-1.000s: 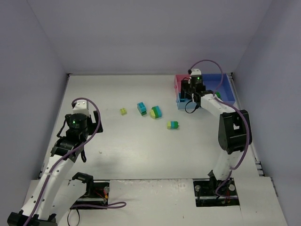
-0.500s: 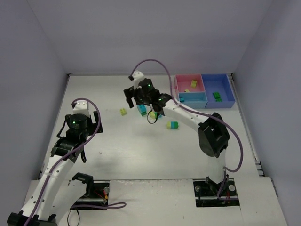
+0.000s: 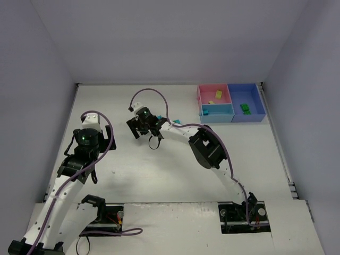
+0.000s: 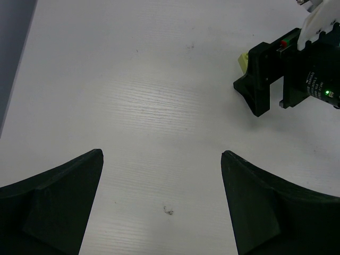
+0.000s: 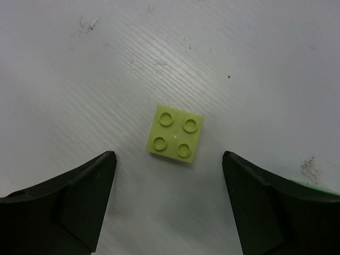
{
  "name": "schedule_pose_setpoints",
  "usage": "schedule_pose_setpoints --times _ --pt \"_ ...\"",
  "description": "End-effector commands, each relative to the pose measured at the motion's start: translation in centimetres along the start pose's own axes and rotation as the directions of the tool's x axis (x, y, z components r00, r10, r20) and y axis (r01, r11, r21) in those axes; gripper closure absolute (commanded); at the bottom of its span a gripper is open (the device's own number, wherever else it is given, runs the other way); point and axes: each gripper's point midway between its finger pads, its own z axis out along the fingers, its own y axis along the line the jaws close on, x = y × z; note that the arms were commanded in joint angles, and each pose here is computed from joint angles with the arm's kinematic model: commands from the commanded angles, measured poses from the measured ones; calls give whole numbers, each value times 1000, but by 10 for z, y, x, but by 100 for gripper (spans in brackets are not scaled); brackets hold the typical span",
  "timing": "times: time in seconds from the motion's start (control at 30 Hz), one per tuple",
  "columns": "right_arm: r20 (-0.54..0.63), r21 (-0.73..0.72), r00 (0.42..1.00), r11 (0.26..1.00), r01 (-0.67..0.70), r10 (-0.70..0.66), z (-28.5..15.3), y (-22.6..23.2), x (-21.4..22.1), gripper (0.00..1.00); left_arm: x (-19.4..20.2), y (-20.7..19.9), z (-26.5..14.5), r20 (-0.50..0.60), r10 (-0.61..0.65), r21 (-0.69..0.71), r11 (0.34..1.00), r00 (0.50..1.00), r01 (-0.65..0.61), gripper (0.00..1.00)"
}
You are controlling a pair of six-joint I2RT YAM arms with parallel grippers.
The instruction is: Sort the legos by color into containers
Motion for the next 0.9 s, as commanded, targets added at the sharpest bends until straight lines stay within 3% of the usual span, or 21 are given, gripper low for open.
schedule_pose_setpoints --times 0.0,0.2,0.3,0.4,0.5,0.53,0.6,0.7,0.73,0.83,0.87 --pt "154 16 987 999 -48 45 -13 -1 -63 23 -21 -3 -4 68 -21 9 1000 997 20 15" --pt "148 12 988 999 -46 44 -2 2 -57 33 -21 -4 -3 65 -20 9 1000 998 19 15" --pt "133 14 990 999 -51 48 6 2 -48 43 -21 -4 -2 61 -18 7 1000 998 18 15" --pt "127 14 990 998 -59 56 8 2 -45 58 -20 -3 -2 59 -17 5 1000 998 17 15" --pt "140 20 989 998 -58 54 6 1 -51 77 -20 -3 -1 58 -15 1 1000 998 15 15" --pt "153 19 987 998 -54 50 4 2 -58 91 -20 -2 -2 58 -15 0 1000 998 15 15" --pt "185 40 982 998 -44 36 -4 -3 -74 100 -19 -1 -1 56 -15 -5 1000 998 15 15" --pt "268 73 963 996 -45 23 -35 -16 -115 100 -19 -1 -2 57 -14 -7 1000 998 15 15" --pt "318 95 948 994 -59 26 -56 -31 -138 100 -20 -1 -2 58 -13 -7 1000 998 14 15" --pt "350 172 937 981 -88 23 -83 -74 -149 100 -20 -2 -2 59 -12 -2 1000 998 12 15" --pt "398 208 916 969 -131 39 -108 -109 -166 100 -20 -2 -2 60 -13 0 1000 998 13 15"
